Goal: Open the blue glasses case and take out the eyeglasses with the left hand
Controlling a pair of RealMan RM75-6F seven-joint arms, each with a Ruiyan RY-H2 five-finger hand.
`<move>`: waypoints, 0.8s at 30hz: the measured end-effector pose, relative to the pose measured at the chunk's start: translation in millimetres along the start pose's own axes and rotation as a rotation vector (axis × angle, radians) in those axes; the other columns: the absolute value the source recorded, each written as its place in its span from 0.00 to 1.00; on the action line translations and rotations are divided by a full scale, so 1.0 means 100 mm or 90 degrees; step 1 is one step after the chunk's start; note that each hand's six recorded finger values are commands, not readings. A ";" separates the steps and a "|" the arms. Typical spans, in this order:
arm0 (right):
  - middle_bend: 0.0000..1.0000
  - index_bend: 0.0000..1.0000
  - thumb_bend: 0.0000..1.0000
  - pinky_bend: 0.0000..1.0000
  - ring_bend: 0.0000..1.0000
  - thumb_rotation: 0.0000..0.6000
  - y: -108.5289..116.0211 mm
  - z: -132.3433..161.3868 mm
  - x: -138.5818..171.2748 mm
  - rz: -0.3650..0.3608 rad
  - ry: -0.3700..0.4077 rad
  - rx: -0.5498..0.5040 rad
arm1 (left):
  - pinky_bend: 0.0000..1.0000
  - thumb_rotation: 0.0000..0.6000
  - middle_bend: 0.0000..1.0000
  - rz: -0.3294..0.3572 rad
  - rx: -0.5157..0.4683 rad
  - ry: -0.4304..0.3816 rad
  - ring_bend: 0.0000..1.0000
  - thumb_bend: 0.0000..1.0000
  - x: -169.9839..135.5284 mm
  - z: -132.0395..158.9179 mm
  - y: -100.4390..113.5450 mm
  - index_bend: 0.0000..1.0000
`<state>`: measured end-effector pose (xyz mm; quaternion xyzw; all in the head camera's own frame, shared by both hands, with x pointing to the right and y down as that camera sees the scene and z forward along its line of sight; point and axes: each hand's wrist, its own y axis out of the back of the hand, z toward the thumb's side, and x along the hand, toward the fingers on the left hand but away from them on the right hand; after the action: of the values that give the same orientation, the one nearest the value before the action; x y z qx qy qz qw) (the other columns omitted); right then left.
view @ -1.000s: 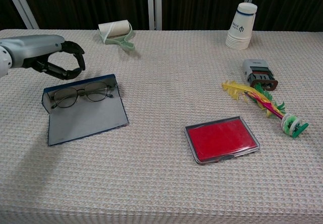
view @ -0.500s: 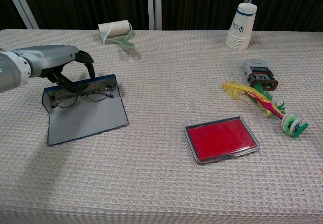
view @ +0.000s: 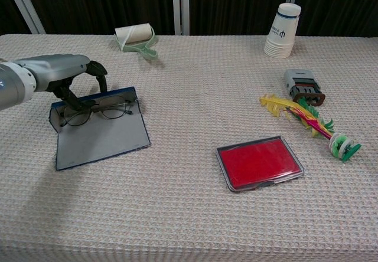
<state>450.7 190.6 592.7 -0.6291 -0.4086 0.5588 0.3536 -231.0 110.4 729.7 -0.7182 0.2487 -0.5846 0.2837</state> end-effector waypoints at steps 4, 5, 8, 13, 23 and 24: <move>0.08 0.04 0.18 0.06 0.00 1.00 0.00 -0.01 0.00 0.000 -0.001 -0.001 | 0.09 1.00 0.09 -0.004 -0.003 -0.002 0.07 0.47 0.00 0.01 0.00 0.40; 0.08 0.04 0.18 0.06 0.00 1.00 0.00 -0.01 0.00 0.000 -0.002 -0.001 | 0.09 1.00 0.09 -0.004 -0.004 -0.002 0.07 0.48 0.00 0.02 0.00 0.41; 0.08 0.04 0.18 0.06 0.00 1.00 0.00 -0.01 0.00 0.000 -0.003 -0.001 | 0.09 1.00 0.09 -0.003 -0.007 -0.001 0.07 0.51 0.01 0.02 0.01 0.42; 0.08 0.04 0.18 0.06 0.00 1.00 0.00 -0.02 0.00 0.001 -0.006 -0.001 | 0.09 1.00 0.10 0.005 -0.010 0.000 0.07 0.53 0.03 0.03 0.02 0.45; 0.08 0.04 0.18 0.06 0.00 1.00 0.01 -0.04 0.01 -0.001 -0.011 -0.003 | 0.09 1.00 0.11 0.088 -0.058 -0.010 0.07 0.53 0.07 0.02 0.15 0.47; 0.08 0.04 0.18 0.06 0.00 1.00 0.01 -0.04 0.01 -0.001 -0.011 -0.003 | 0.09 1.00 0.11 0.102 -0.065 -0.014 0.07 0.53 0.08 0.02 0.17 0.47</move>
<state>454.6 191.0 592.2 -0.6246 -0.4136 0.5629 0.3492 -228.4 93.1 723.0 -0.7158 0.3314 -0.5390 0.2953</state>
